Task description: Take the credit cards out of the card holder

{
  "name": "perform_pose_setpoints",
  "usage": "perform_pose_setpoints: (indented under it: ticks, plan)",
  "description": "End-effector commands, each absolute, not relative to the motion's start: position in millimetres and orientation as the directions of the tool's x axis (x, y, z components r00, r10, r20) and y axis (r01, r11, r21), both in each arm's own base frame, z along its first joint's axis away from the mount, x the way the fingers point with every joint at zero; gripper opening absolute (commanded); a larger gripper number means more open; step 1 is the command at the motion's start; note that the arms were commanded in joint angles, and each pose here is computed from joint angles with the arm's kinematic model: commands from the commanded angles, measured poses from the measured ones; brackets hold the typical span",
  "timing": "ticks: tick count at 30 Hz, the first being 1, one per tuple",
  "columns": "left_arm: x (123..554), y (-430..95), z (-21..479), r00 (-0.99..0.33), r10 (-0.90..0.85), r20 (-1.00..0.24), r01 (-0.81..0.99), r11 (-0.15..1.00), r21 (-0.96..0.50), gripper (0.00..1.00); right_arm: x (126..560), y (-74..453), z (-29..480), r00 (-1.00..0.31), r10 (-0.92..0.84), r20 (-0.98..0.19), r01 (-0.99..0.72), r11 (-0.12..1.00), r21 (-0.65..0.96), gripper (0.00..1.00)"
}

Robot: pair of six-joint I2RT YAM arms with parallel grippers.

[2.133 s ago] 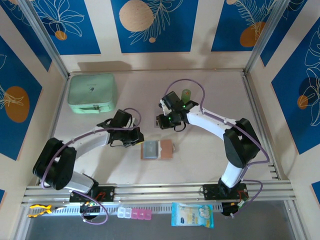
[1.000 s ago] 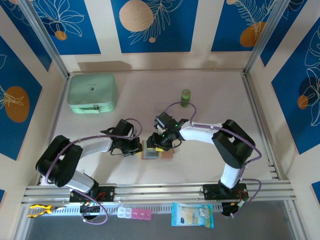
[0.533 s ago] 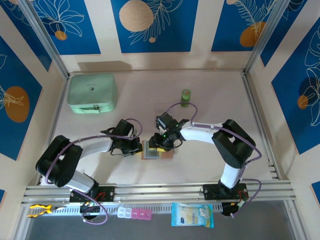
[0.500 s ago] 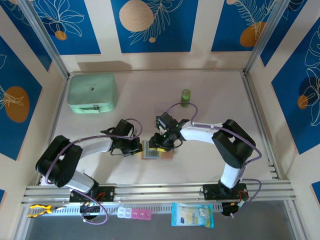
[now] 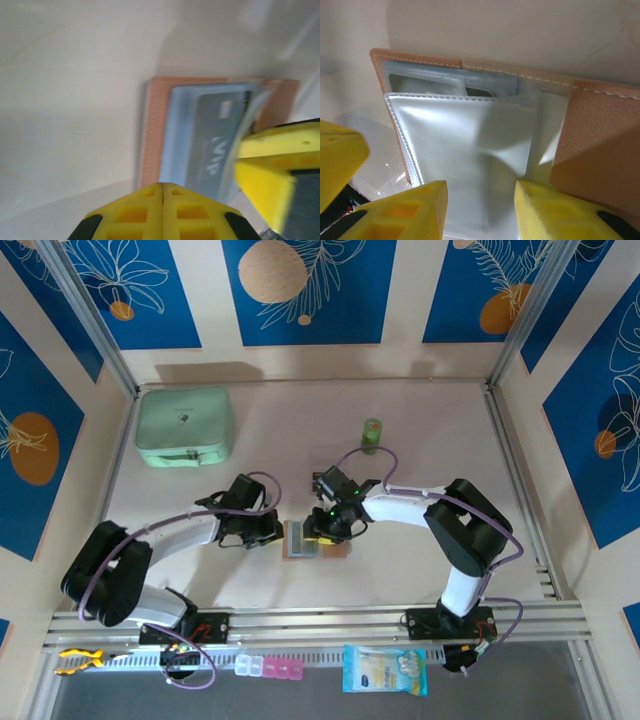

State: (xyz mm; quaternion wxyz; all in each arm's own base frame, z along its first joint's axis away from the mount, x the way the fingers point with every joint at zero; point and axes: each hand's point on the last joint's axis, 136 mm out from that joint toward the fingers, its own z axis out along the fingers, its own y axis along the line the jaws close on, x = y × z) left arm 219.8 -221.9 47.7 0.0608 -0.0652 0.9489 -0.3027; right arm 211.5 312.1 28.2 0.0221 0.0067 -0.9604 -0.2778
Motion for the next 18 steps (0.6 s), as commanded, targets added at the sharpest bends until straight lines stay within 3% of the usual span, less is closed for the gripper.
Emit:
perform_pose_setpoints:
  ticks: [1, 6, 18]
  plan:
    - [224.5, -237.9, 72.0, -0.983, -0.156, -0.094, -0.058, 0.759, -0.649, 0.09, 206.6, 306.5, 29.6, -0.998, -0.016, 0.056, 0.017, 0.842, 0.539, 0.38]
    - [225.1, -255.4, 78.4, -0.987, -0.143, -0.079, -0.049, 0.721, -0.691, 0.16, 205.7, 305.5, 29.3, -0.998, -0.015, 0.057, 0.018, 0.839, 0.543, 0.35]
    - [219.5, -275.3, 60.2, -0.994, -0.108, -0.034, -0.056, 0.728, -0.683, 0.18, 204.2, 302.8, 28.8, -0.998, -0.011, 0.061, 0.024, 0.836, 0.547, 0.32]
